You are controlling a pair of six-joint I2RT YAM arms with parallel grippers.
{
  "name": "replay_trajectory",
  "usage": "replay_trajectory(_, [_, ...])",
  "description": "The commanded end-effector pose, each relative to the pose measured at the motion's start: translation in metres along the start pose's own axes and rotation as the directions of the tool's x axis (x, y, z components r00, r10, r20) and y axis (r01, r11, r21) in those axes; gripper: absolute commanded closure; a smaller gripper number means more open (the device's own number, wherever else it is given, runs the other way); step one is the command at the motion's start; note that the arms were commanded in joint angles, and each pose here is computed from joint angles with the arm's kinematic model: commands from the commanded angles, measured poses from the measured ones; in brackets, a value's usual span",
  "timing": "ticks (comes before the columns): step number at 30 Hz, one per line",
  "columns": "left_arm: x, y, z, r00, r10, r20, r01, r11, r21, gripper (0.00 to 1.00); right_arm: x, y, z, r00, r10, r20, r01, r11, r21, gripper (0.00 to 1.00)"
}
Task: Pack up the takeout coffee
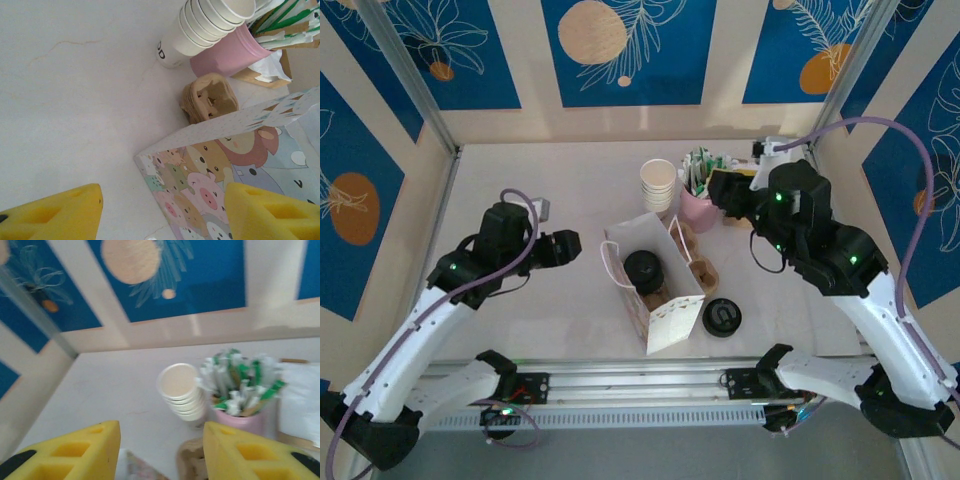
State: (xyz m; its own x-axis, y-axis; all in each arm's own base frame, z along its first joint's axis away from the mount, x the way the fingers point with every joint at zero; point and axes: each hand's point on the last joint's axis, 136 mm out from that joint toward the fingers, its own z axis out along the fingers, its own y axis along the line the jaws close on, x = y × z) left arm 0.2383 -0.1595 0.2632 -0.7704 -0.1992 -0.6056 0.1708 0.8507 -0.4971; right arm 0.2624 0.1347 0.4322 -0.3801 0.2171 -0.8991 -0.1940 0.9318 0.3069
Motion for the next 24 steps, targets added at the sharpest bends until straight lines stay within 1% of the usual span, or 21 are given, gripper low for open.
replay_trajectory(1, [-0.008, 0.001, -0.014, 0.999, 0.03, 0.042, -0.029, 0.999, -0.029, 0.34, 0.016, -0.026, 0.01, 0.998, -0.02, -0.064, 0.025, 0.997, 0.07, 0.5])
replay_trajectory(6, [-0.007, 0.002, -0.021, 0.998, 0.033, 0.045, -0.032, 0.999, -0.032, 0.34, 0.034, -0.068, 0.041, 0.985, 0.1, -0.141, -0.083, 0.989, 0.121, 0.51])
replay_trajectory(11, [-0.004, 0.005, -0.025, 0.999, 0.038, 0.036, -0.037, 0.998, -0.048, 0.34, 0.044, -0.099, 0.072, 0.965, 0.202, -0.17, -0.177, 0.973, 0.15, 0.6])
replay_trajectory(13, [-0.003, 0.006, -0.026, 0.999, 0.04, 0.032, -0.038, 0.998, -0.053, 0.34, 0.046, -0.107, 0.085, 0.958, 0.221, -0.183, -0.194, 0.969, 0.152, 0.61])
replay_trajectory(17, [-0.002, 0.007, -0.026, 0.999, 0.044, 0.025, -0.043, 0.998, -0.055, 0.35, 0.048, -0.113, 0.109, 0.955, 0.198, -0.219, -0.171, 0.976, 0.134, 0.67])
replay_trajectory(24, [0.001, 0.009, -0.022, 0.999, 0.046, 0.005, -0.046, 0.997, -0.067, 0.35, 0.055, -0.116, 0.15, 0.933, 0.137, -0.333, -0.103, 0.988, 0.117, 0.68])
